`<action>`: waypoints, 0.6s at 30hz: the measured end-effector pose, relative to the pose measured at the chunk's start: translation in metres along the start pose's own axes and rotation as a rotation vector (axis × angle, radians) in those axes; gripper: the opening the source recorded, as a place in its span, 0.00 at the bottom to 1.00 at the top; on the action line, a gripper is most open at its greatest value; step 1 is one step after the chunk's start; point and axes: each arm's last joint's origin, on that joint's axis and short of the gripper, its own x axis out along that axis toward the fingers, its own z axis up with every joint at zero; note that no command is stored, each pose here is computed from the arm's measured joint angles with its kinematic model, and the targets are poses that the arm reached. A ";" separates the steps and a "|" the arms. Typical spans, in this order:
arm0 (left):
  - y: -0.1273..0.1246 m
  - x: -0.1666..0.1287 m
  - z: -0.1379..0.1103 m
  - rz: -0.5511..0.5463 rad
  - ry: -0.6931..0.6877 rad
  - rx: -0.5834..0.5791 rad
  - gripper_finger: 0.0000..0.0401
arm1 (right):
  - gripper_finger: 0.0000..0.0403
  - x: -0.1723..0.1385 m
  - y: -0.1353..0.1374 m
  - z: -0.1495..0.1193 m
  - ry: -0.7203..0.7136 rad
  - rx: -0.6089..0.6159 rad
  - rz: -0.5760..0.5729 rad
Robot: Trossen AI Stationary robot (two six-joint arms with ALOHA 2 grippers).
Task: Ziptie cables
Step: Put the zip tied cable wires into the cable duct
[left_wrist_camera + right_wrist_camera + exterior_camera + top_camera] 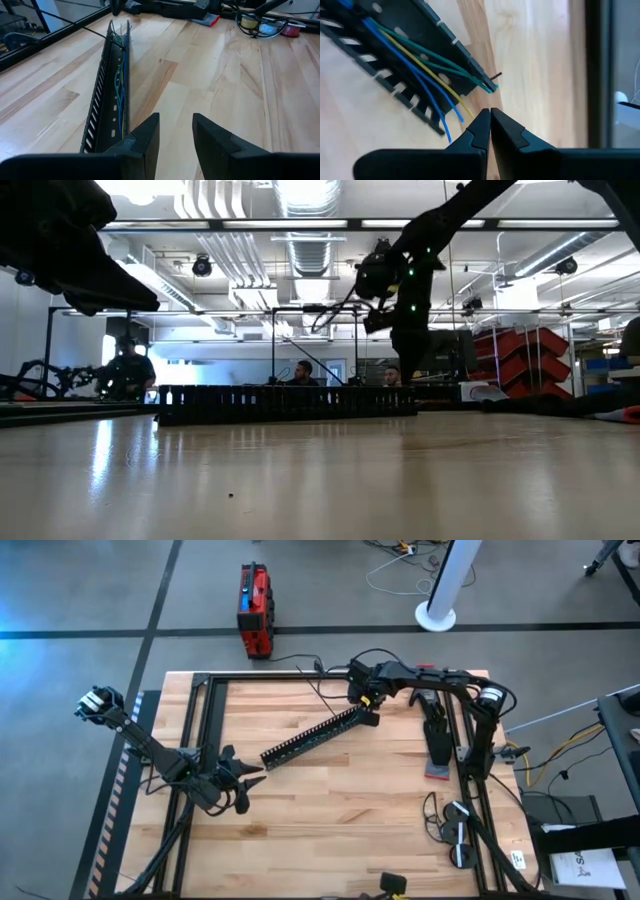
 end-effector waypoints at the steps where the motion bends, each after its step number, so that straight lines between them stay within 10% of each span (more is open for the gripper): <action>1: 0.000 0.000 0.000 0.000 0.000 0.000 0.24 | 0.00 -0.006 -0.001 0.001 -0.012 0.000 -0.004; 18: 0.001 0.000 0.002 0.059 -0.049 -0.007 0.24 | 0.16 -0.036 0.019 0.020 -0.488 0.002 0.343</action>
